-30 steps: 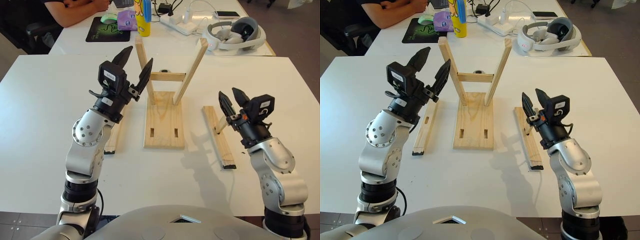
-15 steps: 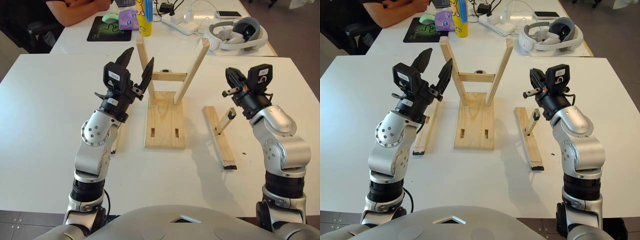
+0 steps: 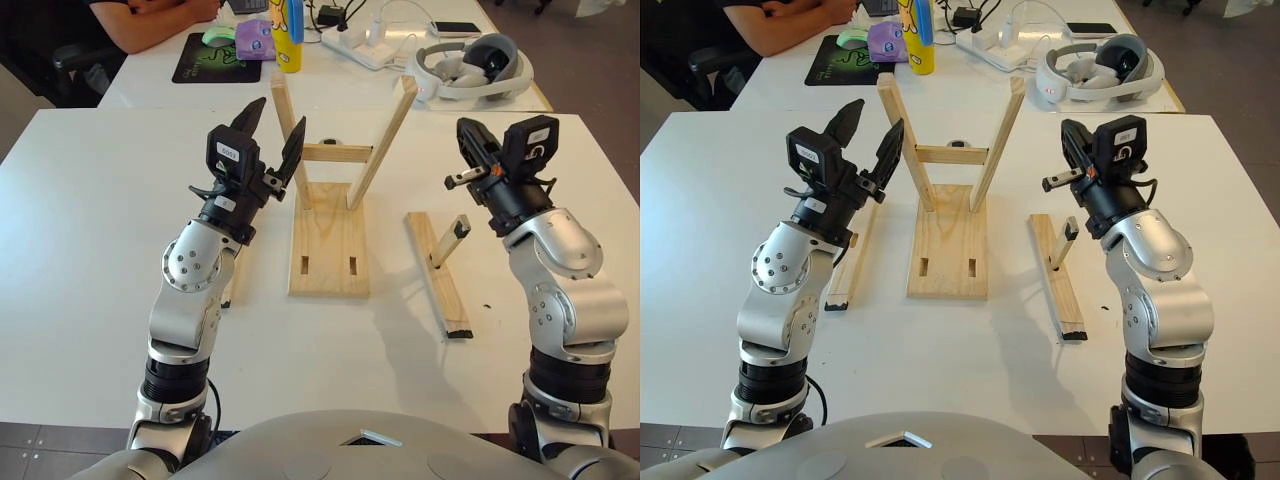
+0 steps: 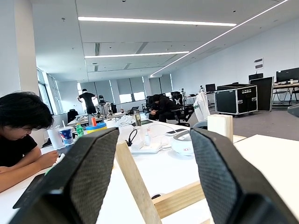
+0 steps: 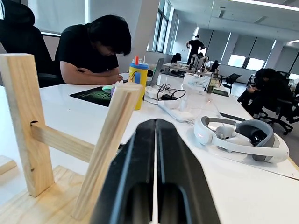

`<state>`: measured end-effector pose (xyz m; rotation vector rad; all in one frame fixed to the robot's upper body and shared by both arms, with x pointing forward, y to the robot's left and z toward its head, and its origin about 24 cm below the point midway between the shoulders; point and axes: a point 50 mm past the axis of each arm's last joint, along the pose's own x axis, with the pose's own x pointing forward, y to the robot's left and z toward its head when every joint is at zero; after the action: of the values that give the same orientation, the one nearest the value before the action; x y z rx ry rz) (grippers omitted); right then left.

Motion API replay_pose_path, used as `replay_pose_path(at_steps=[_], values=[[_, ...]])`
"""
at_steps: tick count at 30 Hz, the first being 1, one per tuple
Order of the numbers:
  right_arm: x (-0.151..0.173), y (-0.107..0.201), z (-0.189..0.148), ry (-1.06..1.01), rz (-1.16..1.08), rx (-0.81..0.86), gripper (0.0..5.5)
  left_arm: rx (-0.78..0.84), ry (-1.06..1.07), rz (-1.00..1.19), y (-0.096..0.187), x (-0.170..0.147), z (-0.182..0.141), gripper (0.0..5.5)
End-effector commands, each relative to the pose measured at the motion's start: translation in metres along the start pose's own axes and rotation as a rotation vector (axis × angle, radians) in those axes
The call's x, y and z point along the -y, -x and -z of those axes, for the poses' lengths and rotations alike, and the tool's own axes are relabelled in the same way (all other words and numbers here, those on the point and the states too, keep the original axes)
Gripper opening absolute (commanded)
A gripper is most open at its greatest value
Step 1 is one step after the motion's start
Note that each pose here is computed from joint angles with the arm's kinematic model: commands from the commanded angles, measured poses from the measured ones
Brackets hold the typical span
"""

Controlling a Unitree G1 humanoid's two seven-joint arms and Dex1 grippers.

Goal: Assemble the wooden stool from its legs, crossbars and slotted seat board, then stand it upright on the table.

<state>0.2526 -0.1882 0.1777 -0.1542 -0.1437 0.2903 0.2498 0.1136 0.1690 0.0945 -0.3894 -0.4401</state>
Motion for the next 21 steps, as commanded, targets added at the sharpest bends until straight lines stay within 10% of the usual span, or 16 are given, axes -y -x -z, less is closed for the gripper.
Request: replay_pose_path(at_steps=[1, 12, 21], values=[[-0.006, 0.019, 0.052, -0.02, 0.005, -0.263, 0.01, -0.005, -0.003, 0.019, -0.003, 0.001, 0.0, 2.82], [-0.002, 0.011, 0.043, -0.028, 0.024, -0.218, 0.01, -0.004, -0.002, 0.032, -0.004, 0.0, 0.001, 2.82], [0.003, -0.006, -0.051, 0.081, 0.059, 0.228, 0.01, -0.001, -0.004, 0.01, -0.002, -0.003, 0.0, 2.82]])
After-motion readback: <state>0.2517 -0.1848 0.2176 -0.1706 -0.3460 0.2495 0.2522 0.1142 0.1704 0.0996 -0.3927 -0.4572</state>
